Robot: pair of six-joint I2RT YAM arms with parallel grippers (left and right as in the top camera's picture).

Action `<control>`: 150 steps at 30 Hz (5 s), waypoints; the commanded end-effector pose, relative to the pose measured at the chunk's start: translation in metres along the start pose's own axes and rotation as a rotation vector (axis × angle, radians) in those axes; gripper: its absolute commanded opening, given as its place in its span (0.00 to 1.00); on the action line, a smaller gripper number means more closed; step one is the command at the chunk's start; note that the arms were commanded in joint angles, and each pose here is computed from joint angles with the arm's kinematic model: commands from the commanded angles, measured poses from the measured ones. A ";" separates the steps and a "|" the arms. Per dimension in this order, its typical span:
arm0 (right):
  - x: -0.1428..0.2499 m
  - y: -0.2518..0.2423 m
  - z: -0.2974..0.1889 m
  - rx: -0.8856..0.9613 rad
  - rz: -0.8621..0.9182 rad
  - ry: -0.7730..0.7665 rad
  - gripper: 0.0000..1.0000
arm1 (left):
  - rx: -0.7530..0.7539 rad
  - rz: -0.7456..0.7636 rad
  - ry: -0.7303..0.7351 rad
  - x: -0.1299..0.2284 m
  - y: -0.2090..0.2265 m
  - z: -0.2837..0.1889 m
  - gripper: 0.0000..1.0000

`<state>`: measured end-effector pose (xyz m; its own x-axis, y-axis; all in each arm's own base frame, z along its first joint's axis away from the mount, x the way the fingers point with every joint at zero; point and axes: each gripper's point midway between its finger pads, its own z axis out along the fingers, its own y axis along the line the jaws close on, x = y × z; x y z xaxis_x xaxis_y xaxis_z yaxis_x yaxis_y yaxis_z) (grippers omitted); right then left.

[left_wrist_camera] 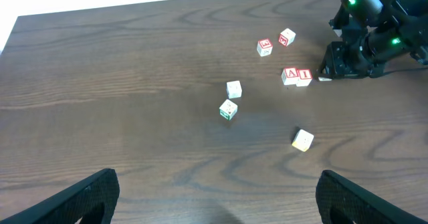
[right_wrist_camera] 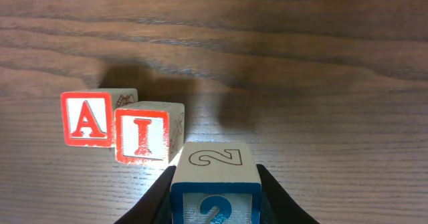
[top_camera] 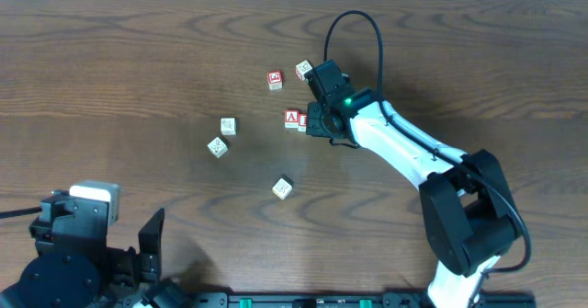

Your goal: Spell out Ai2

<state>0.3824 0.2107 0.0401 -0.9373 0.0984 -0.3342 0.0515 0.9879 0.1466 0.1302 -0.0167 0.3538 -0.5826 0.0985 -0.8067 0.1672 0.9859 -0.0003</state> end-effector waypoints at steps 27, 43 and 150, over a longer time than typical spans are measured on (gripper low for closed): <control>0.007 -0.008 0.024 0.052 -0.007 0.012 0.29 | -0.030 -0.013 -0.002 -0.002 0.004 0.001 0.95; 0.009 -0.011 0.029 0.066 -0.015 0.019 0.30 | -0.032 -0.015 -0.003 -0.002 0.004 0.001 0.95; 0.007 -0.044 0.016 0.199 0.078 -0.072 0.39 | -0.092 -0.020 0.017 0.005 0.008 0.014 0.96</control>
<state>0.3827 0.1705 0.0243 -0.8963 0.1689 -0.4101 0.1873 0.9823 -0.0047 0.1362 -0.0117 0.3420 -0.5999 0.0849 -0.7956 0.1059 0.9940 0.0262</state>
